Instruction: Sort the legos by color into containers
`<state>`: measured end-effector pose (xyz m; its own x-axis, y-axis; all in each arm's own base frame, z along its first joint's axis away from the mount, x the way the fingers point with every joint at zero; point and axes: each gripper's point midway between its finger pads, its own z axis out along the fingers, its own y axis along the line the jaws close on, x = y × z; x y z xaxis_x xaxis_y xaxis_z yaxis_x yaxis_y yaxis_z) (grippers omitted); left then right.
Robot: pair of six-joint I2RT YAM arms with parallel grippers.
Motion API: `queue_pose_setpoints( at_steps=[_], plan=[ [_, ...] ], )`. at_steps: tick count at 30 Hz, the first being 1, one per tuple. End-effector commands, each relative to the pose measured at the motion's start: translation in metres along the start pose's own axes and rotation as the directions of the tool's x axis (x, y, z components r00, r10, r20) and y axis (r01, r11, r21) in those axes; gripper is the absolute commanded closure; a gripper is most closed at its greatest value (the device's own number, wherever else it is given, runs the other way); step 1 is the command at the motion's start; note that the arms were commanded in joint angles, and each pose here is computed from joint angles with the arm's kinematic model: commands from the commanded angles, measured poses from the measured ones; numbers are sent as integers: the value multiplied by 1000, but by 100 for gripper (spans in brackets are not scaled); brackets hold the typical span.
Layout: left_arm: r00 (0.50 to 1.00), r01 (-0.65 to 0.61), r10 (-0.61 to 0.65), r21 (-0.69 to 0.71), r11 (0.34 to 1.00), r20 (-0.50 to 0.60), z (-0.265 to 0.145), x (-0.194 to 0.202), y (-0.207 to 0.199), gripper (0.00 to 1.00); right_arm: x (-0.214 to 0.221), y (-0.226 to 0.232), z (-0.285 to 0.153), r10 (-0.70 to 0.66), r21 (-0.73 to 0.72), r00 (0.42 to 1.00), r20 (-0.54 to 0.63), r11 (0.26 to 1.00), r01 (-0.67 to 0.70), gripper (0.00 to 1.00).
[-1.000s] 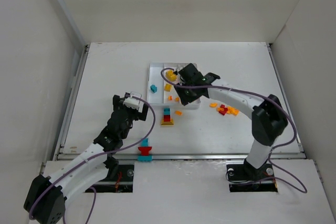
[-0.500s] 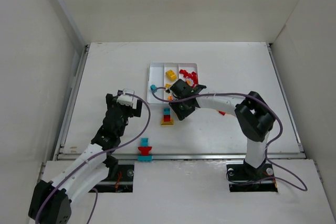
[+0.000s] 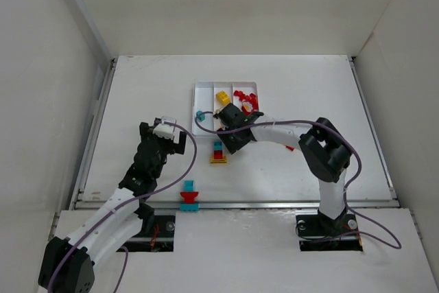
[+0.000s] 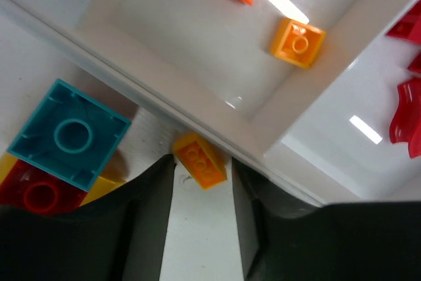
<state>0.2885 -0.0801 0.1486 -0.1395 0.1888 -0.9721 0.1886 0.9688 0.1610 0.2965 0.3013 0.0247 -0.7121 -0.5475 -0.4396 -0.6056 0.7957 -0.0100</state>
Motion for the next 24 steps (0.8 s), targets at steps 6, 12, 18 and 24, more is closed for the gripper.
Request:
queue_pose_setpoints(
  at_steps=[6, 12, 18, 24],
  plan=[
    [999, 15, -15, 14, 1000, 33, 0, -10, -2, 0, -15, 4, 7, 2, 7, 999, 52, 1000, -3, 78],
    [999, 17, -18, 33, 999, 46, -1, -13, -5, 0, -14, 22, -28, -21, -73, 994, 104, 997, 28, 98],
    [999, 17, -18, 24, 1000, 45, -1, -13, -3, 0, -60, 30, -87, 45, -106, 942, 331, 994, -10, 100],
    [999, 14, -15, 25, 1000, 33, 0, -12, -3, 0, -122, 5, -84, 152, 7, 895, 419, 985, -170, 100]
  ],
)
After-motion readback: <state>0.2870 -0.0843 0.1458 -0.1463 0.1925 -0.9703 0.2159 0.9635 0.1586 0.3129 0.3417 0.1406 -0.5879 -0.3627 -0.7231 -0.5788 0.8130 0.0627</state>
